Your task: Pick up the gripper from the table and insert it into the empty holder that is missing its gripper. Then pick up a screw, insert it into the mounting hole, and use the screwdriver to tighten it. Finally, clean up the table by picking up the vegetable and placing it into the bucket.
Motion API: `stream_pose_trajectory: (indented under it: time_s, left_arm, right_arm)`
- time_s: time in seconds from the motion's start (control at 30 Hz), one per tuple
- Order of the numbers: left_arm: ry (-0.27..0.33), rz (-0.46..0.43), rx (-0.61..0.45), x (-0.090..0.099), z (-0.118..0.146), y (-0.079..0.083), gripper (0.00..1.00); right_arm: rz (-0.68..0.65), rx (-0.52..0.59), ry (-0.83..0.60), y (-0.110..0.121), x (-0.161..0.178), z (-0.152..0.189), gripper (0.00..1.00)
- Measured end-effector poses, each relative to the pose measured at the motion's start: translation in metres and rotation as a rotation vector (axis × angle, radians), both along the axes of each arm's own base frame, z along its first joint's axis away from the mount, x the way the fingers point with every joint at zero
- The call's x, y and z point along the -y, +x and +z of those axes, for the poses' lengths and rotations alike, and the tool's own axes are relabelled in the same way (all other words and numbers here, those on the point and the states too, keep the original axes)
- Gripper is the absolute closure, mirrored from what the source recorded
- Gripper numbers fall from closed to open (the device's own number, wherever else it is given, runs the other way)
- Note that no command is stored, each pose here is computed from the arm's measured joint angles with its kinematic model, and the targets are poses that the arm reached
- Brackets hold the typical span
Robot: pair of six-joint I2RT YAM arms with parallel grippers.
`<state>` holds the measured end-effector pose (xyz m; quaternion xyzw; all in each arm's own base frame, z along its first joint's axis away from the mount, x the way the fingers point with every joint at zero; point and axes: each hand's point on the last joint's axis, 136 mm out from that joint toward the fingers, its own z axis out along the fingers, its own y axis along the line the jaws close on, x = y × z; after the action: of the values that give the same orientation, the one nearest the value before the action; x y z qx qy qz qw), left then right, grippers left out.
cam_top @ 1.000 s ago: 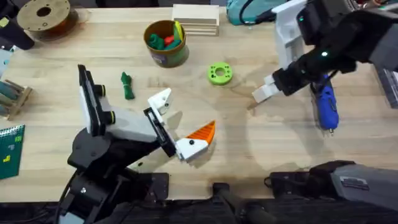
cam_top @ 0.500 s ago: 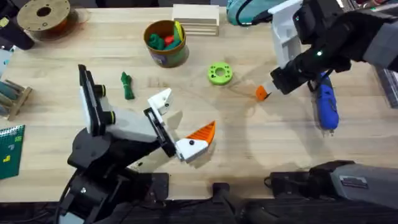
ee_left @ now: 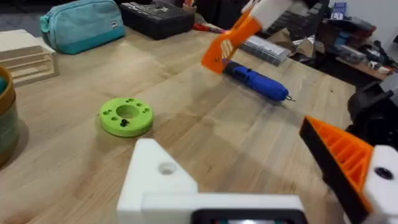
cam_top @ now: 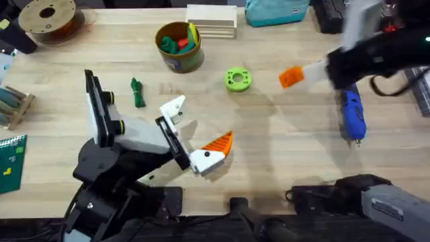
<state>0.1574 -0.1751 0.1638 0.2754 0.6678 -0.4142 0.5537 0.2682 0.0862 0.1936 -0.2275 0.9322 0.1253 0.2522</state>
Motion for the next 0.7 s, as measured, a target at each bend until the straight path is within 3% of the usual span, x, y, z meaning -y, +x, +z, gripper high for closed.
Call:
stream_pose_trajectory:
  time_s: [0.1, 0.2, 0.33, 0.47, 0.7]
  left_arm:
    - [0.0, 0.0, 0.0, 0.0, 0.0, 0.0, 0.014]
    - [0.0, 0.0, 0.0, 0.0, 0.0, 0.0, 0.013]
    - [0.0, 0.0, 0.0, 0.0, 0.0, 0.0, 0.014]
    - [0.0, 0.0, 0.0, 0.0, 0.0, 0.0, 0.014]
    - [0.0, 0.0, 0.0, 0.0, 0.0, 0.0, 0.014]
  right_arm:
    - [-0.018, 0.091, 0.219, 0.01, -0.009, 0.016, 0.982]
    - [0.009, 0.095, 0.471, 0.02, -0.035, 0.009, 0.982]
    - [0.011, -0.114, 0.732, 0.009, -0.074, -0.023, 0.983]
    - [0.056, -0.354, 0.865, -0.016, -0.115, -0.037, 0.983]
    - [0.145, -0.542, 0.976, -0.03, -0.162, -0.027, 0.983]
